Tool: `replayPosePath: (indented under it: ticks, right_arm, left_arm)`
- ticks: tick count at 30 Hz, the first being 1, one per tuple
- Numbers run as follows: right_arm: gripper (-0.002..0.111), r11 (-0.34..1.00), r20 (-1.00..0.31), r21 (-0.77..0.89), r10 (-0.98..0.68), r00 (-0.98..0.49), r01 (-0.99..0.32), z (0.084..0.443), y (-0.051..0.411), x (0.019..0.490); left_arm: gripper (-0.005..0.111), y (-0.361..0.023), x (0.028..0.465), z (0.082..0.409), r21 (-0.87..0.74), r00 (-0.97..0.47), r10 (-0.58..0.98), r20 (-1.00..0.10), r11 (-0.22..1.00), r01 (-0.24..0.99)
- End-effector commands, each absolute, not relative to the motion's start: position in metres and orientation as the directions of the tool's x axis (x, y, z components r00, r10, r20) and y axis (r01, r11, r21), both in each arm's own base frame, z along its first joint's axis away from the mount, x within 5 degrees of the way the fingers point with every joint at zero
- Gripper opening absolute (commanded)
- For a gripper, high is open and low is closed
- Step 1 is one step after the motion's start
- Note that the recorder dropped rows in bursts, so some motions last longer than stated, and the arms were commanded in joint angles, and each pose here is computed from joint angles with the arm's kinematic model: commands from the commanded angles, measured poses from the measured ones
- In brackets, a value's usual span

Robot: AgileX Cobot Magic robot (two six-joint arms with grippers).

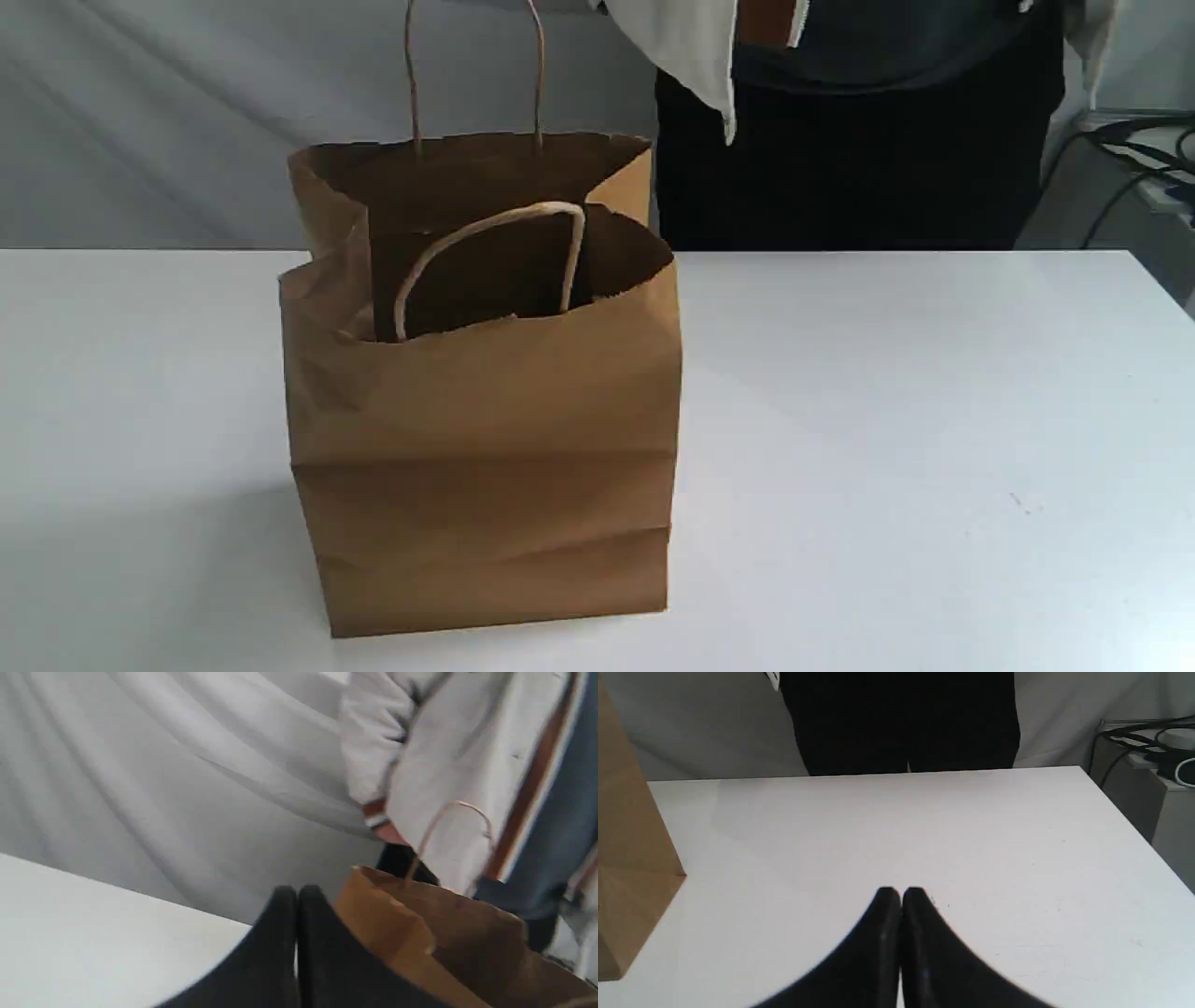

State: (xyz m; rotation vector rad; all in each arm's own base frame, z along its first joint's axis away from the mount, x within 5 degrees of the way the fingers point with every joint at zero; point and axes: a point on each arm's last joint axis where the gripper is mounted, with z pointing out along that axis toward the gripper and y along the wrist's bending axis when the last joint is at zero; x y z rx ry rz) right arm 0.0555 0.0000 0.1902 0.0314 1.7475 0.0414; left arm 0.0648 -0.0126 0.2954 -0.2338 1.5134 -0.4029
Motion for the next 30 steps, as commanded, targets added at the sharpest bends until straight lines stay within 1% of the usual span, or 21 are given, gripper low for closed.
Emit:
replayPosePath:
  ticks: [1,3,6,10,12,15,16,18,20,21,22,23,25,27,30]
  right_arm:
    - [0.000,0.999,-0.983,0.052,0.052,-0.179,0.005,0.189,0.000,0.055]
    - [0.000,0.999,-0.983,0.052,0.052,-0.179,0.005,0.189,0.000,0.055]
    - [0.000,0.999,-0.983,0.052,0.052,-0.179,0.005,0.189,0.000,0.055]
    - [0.000,0.999,-0.983,0.052,0.052,-0.179,0.005,0.189,0.000,0.055]
    - [0.000,0.999,-0.983,0.052,0.052,-0.179,0.005,0.189,0.000,0.055]
    - [0.000,0.999,-0.983,0.052,0.052,-0.179,0.005,0.189,0.000,0.055]
    - [0.000,0.999,-0.983,0.052,0.052,-0.179,0.005,0.189,0.000,0.055]
    - [0.000,0.999,-0.983,0.052,0.052,-0.179,0.005,0.189,0.000,0.055]
    - [0.000,0.999,-0.983,0.052,0.052,-0.179,0.005,0.189,0.000,0.055]
    - [0.000,0.999,-0.983,0.052,0.052,-0.179,0.005,0.189,0.000,0.055]
    - [0.000,0.999,-0.983,0.052,0.052,-0.179,0.005,0.189,0.000,0.055]
    - [0.000,0.999,-0.983,0.052,0.052,-0.179,0.005,0.189,0.000,0.055]
    - [0.000,0.999,-0.983,0.052,0.052,-0.179,0.005,0.189,0.000,0.055]
    - [0.000,0.999,-0.983,0.052,0.052,-0.179,0.005,0.189,0.000,0.055]
    - [0.000,0.999,-0.983,0.052,0.052,-0.179,0.005,0.189,0.000,0.055]
  left_arm:
    - [0.000,-0.002,0.067,0.275,-0.471,0.063,-0.471,-0.880,0.882,0.017]
    - [0.000,0.000,0.069,0.269,-0.440,0.058,-0.439,-0.897,0.898,-0.008]
    - [0.000,0.002,0.069,0.271,-0.385,0.077,-0.382,-0.921,0.922,-0.029]
    - [0.000,0.003,0.069,0.274,-0.381,0.092,-0.377,-0.922,0.924,-0.032]
    - [0.000,0.001,0.069,0.273,-0.377,0.071,-0.375,-0.924,0.926,-0.016]
    - [0.000,-0.006,0.069,0.267,-0.311,-0.015,-0.311,-0.950,0.950,0.023]
    - [0.000,-0.006,0.069,0.265,-0.302,-0.034,-0.301,-0.953,0.953,0.017]
    - [0.000,-0.002,0.069,0.260,-0.317,-0.045,-0.318,-0.947,0.948,-0.032]
    - [0.000,0.005,0.070,0.254,-0.310,-0.012,-0.313,-0.950,0.946,-0.098]
    - [0.000,0.008,0.070,0.253,-0.347,0.035,-0.345,-0.938,0.931,-0.114]
    - [0.000,0.009,0.069,0.250,-0.339,0.074,-0.332,-0.940,0.933,-0.118]
    - [0.000,0.010,0.068,0.246,-0.299,0.104,-0.288,-0.952,0.947,-0.115]
    - [0.000,0.008,0.065,0.241,-0.264,0.165,-0.248,-0.955,0.960,-0.089]
    - [0.000,0.007,0.062,0.231,-0.244,0.178,-0.227,-0.958,0.966,-0.084]
    - [0.000,0.007,0.059,0.221,-0.253,0.182,-0.235,-0.955,0.964,-0.083]
